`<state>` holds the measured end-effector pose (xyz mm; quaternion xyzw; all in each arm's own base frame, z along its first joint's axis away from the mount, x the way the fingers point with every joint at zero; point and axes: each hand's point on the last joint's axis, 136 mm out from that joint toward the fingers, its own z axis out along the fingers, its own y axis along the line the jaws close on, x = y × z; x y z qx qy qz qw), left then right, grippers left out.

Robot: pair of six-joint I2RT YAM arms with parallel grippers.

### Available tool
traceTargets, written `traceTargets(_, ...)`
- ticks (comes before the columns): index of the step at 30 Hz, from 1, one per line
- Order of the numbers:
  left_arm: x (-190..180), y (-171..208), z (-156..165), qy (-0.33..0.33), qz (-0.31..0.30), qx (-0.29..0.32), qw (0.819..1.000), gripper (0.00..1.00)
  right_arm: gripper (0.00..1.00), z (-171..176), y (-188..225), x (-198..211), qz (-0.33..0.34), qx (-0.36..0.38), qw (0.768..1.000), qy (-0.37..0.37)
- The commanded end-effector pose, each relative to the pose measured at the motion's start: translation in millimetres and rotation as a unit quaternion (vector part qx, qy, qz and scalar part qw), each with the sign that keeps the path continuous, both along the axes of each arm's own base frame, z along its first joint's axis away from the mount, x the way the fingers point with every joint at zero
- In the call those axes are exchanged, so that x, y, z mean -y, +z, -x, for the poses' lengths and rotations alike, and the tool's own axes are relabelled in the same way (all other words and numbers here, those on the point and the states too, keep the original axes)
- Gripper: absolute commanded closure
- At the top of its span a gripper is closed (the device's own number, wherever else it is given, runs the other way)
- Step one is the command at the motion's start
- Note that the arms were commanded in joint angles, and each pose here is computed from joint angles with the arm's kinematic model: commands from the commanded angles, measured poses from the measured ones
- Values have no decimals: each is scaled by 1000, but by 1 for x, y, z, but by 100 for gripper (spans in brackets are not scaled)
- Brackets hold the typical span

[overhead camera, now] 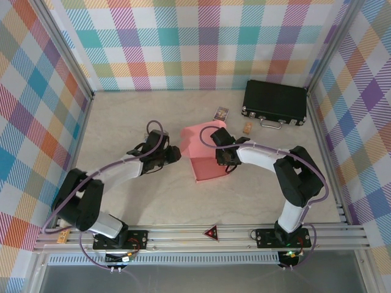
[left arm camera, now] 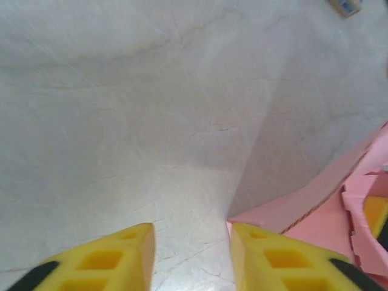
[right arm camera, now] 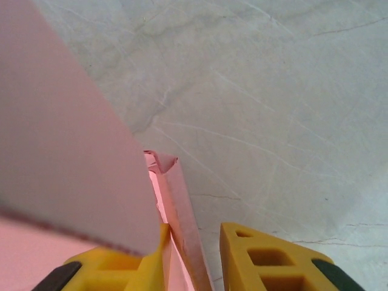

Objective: Fold the paper box

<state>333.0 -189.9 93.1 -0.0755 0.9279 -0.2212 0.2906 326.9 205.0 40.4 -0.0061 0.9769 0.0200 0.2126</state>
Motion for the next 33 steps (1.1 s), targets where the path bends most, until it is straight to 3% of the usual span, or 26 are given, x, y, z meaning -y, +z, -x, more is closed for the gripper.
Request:
traceTargets(1,-10,12,4,-14,-32,43,998,55,72,3,5,2,-4,6,1000,-9)
traceTargets(5,-6,33,0,-40,-29,93,994,44,72,4,3,1,-6,3,1000,-10)
traceTargets(17,23,44,-6,-118,2,125,985,39,72,5,3,2,-4,2,1000,-10)
traceTargets(27,48,41,-26,-157,30,125,979,61,72,6,3,1,-8,0,1000,-10)
traceTargets(30,52,44,-28,-172,25,133,976,73,72,6,4,1,-10,1,1000,-11)
traceTargets(33,53,48,-30,-190,8,146,971,91,72,7,6,1,-12,1,1000,-8)
